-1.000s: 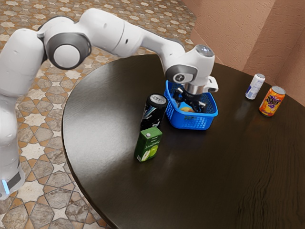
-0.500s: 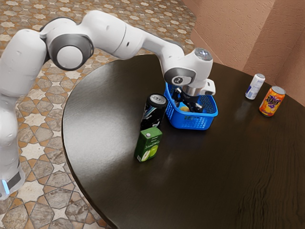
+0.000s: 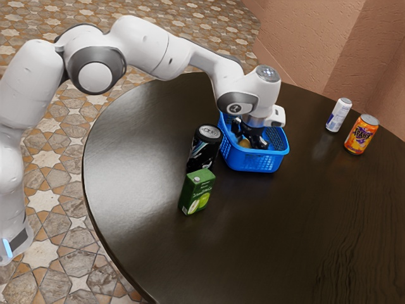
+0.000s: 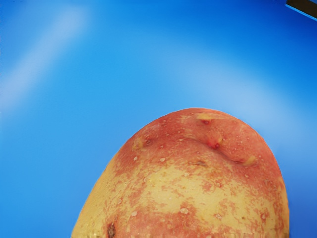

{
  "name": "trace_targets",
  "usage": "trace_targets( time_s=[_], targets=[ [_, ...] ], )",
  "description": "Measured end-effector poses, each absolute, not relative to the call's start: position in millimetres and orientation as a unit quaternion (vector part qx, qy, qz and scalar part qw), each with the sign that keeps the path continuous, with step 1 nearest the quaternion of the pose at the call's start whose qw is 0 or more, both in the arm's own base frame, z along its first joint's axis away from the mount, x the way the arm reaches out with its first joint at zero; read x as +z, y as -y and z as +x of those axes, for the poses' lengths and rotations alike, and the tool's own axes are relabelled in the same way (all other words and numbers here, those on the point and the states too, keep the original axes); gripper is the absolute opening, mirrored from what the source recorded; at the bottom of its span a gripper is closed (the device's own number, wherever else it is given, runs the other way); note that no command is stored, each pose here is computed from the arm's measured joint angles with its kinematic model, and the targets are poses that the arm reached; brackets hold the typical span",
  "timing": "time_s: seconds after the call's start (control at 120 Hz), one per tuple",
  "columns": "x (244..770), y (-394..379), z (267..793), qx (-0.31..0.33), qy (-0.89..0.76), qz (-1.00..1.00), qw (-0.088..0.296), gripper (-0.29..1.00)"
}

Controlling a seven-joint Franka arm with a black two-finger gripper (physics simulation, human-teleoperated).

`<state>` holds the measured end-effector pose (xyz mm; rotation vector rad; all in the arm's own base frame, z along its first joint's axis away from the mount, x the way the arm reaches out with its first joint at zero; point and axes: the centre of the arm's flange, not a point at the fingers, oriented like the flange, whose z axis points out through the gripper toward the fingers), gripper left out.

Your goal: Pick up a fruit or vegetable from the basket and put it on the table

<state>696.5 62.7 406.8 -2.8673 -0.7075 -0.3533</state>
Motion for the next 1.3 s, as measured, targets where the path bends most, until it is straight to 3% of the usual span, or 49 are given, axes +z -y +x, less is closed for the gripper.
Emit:
trace_targets(
  time_s=[0.275,0.392,0.508,0.675,0.808,0.967,1.083,1.217,1.3],
  targets=[
    [416,-66,697,-0.138,0.224,-0.958,0.113,0.25],
    [464,-40,685,-0.174,0.212,-0.954,0.117,0.23],
    [536,-4,656,-0.228,0.193,-0.947,0.12,0.22],
    [584,98,655,-0.295,0.114,-0.941,0.12,0.2],
    [593,180,665,-0.339,0.05,-0.932,0.115,0.19],
    [581,216,679,-0.366,0.02,-0.925,0.1,0.19],
    [576,221,681,-0.372,0.015,-0.924,0.089,0.47],
    [596,196,680,-0.386,0.044,-0.918,0.084,0.61],
    [623,93,668,-0.329,0.247,-0.911,0.023,0.65]
  ],
)
